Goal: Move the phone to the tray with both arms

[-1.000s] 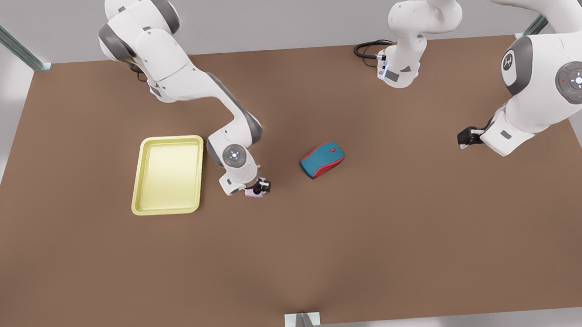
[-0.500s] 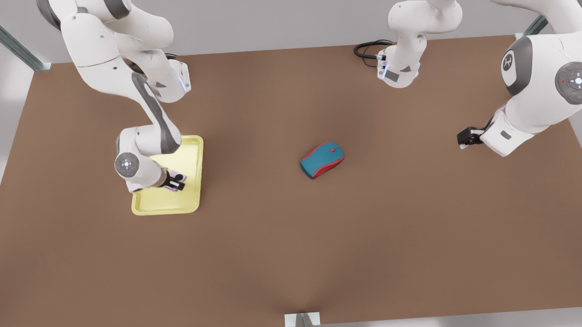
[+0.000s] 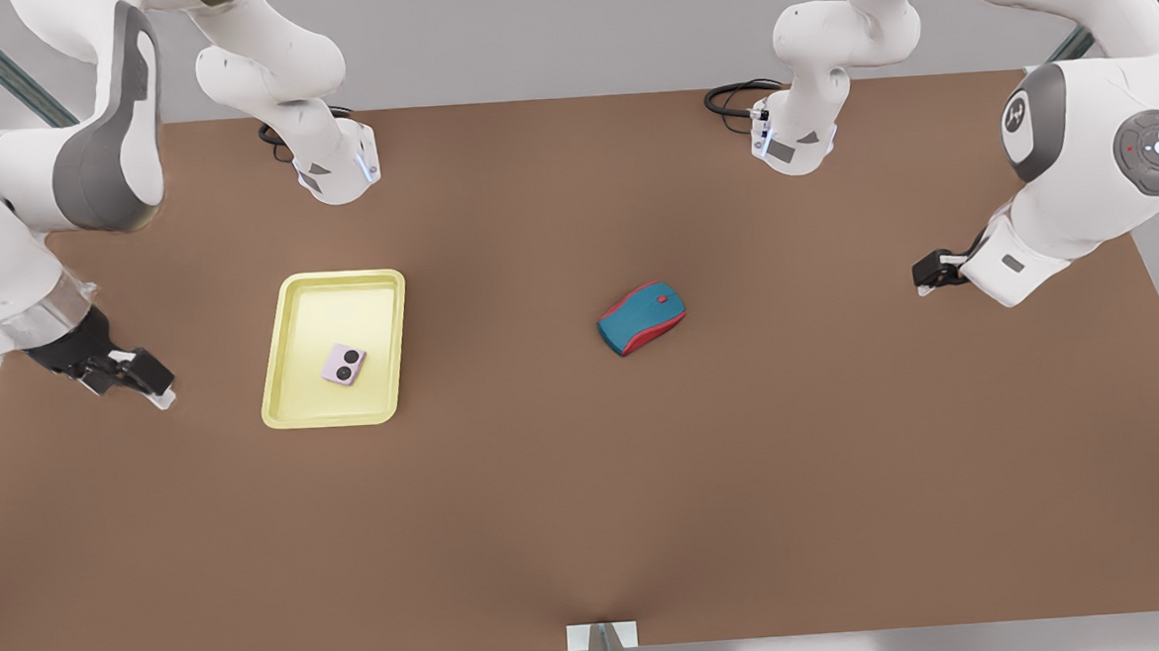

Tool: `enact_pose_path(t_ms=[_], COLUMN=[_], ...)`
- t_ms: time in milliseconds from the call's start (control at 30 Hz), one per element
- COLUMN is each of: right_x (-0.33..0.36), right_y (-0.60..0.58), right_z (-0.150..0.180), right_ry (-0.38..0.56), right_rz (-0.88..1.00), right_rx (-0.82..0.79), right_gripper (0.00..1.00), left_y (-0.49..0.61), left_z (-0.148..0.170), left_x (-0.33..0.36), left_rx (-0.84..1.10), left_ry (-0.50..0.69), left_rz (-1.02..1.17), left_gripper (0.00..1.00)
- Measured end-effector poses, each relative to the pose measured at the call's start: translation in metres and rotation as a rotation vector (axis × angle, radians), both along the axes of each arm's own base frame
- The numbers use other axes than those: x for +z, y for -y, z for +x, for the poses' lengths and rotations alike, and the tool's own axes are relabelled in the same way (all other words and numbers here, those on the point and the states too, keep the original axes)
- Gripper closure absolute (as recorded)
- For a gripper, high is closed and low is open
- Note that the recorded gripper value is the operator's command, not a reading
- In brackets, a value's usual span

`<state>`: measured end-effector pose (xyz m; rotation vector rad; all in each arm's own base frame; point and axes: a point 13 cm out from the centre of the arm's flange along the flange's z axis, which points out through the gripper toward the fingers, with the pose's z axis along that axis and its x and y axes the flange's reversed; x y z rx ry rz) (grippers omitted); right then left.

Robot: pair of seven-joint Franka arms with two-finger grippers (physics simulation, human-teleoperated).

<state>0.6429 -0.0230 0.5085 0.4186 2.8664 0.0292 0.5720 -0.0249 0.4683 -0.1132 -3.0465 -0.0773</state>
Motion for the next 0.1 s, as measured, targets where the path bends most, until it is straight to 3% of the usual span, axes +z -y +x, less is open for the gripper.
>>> enact_pose_path(t_ms=[100], right_x=[0.002], right_y=[0.020], right_z=[-0.025], right_ry=[-0.102], right_rz=[-0.018], right_rx=[0.022], right_gripper=[0.00], left_y=[0.001], left_z=[0.001], left_x=[-0.001], left_rx=[0.003], left_ry=[-0.002], left_rz=[0.000], left_gripper=[0.00])
